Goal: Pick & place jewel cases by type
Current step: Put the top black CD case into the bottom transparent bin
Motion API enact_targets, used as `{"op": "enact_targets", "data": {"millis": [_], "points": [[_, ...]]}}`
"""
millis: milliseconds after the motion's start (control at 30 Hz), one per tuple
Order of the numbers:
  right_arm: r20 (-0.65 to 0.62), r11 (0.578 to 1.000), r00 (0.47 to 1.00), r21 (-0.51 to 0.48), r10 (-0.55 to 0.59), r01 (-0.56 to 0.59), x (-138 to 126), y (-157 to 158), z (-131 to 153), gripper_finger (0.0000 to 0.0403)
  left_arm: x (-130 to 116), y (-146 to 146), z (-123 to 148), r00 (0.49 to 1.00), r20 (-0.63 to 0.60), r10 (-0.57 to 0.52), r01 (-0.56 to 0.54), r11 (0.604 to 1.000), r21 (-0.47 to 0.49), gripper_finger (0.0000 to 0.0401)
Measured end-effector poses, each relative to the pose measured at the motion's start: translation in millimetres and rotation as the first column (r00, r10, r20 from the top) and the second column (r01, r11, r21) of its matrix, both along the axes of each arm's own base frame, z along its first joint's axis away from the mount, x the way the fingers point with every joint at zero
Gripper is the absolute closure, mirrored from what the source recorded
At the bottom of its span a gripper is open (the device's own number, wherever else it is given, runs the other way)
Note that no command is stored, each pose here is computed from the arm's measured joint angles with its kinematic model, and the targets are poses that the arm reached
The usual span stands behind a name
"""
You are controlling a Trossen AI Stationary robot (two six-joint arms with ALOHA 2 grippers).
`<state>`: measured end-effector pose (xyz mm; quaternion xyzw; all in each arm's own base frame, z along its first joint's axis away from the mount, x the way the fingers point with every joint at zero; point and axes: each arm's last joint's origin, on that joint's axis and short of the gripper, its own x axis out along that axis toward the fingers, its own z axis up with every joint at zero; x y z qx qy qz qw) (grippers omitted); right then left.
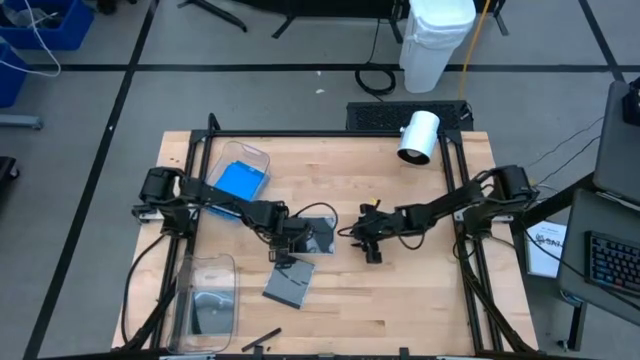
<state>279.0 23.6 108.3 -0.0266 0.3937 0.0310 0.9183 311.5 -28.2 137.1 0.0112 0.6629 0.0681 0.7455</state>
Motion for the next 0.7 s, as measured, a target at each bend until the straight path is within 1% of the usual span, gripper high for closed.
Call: {"op": "enact_targets", "data": {"millis": [133, 233, 467, 567, 700], "points": [[-0.007, 1.0, 1.0, -0.002, -0.003, 0.003, 12, 0, -7, 0.0222, 10, 3, 0, 0.995, 0.095, -0.019, 0.018, 1.0, 0.004, 0.0244], [-0.013, 1.0, 1.0, 0.0, -0.016, 0.016, 18, -2, -11, 0.0222, 19, 4, 1, 0.982, 0.182, -0.043, 0.043, 0.999, 0.004, 0.0248], [-0.007, 1.0, 1.0, 0.004, -0.02, 0.021, 21, -2, -13, 0.0223, 22, 3, -2, 0.975, 0.204, -0.091, 0.094, 0.996, -0.004, 0.0249], [-0.005, 1.0, 1.0, 0.005, -0.02, 0.02, 21, -2, -13, 0.0222, 23, 3, -2, 0.97, 0.212, -0.121, 0.119, 0.993, 0.021, 0.0249], [-0.006, 1.0, 1.0, 0.005, -0.02, 0.02, 21, -2, -13, 0.0221, 24, 3, 4, 0.967, 0.22, -0.126, 0.119, 0.992, 0.046, 0.0249]]}}
